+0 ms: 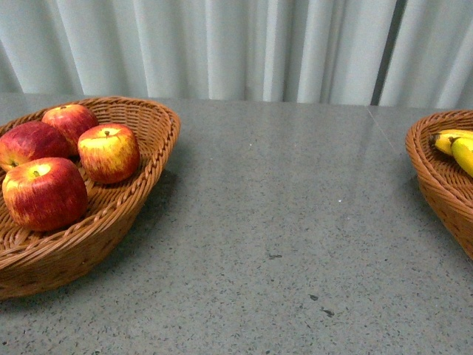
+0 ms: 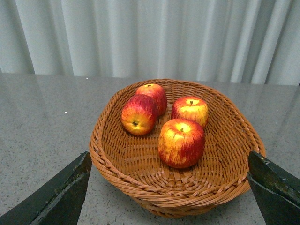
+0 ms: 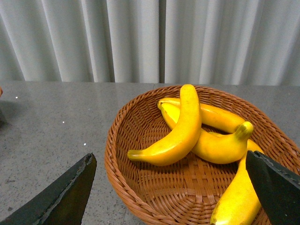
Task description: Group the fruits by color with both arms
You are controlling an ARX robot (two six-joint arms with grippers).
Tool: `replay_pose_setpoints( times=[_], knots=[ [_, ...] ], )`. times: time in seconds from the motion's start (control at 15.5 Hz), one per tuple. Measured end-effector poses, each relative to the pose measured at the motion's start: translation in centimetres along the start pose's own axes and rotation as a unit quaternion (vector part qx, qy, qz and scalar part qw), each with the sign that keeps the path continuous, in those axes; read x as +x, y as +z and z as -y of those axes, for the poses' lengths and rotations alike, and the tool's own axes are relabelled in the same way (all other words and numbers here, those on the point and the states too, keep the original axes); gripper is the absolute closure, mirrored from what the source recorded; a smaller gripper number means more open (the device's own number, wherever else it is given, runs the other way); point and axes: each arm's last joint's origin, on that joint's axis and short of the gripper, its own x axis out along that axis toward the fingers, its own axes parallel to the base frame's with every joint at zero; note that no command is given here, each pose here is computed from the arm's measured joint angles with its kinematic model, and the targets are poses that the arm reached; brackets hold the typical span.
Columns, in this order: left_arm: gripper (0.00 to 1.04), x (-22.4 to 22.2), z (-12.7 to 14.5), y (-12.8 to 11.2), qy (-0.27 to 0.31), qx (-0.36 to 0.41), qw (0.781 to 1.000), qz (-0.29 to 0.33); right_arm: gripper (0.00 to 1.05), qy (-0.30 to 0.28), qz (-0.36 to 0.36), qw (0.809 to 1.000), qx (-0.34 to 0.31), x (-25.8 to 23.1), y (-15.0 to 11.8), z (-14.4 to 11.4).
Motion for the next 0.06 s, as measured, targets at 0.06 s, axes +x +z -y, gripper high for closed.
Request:
replay_pose_setpoints(
  times=[0.06],
  knots=[
    [0.07,0.0,0.0,0.0,0.0,0.0,1.0,0.0,0.07,0.0,0.0,1.0,0.0,0.0,0.0,0.0]
  ],
)
